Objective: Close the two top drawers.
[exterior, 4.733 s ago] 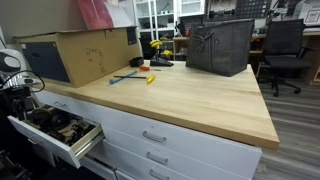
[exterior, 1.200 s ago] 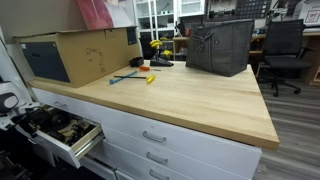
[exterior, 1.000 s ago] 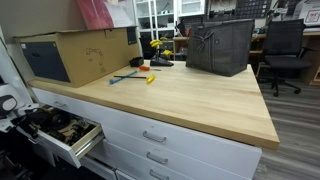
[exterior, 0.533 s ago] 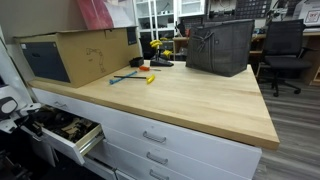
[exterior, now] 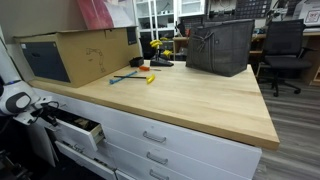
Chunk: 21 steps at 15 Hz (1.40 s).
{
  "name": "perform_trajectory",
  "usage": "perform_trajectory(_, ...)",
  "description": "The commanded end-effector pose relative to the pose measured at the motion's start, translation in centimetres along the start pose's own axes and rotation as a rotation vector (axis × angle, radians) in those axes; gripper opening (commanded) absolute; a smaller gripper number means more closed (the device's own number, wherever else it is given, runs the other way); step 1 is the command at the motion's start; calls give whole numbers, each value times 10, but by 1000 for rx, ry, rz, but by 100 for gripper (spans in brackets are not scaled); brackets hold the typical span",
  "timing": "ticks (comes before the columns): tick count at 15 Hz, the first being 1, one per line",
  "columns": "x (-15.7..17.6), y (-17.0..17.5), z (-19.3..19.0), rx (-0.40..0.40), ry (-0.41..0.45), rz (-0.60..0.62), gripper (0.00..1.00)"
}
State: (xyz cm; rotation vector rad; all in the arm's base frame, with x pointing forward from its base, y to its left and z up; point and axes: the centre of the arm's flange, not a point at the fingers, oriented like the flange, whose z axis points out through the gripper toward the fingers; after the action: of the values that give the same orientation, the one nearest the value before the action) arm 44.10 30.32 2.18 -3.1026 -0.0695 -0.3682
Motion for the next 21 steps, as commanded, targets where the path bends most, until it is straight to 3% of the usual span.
perform_trajectory(1, 44, 6, 2, 0, 98, -2, 0)
perform_trajectory(5, 53, 10, -14, 13, 70, 22, 0)
perform_trajectory(12, 3, 12, -35, 10, -72, 30, 0)
perform_trajectory(16, -1, 21, -45, 3, -49, 31, 0)
perform_trajectory(21, 8, 60, -32, -62, 19, 24, 0)
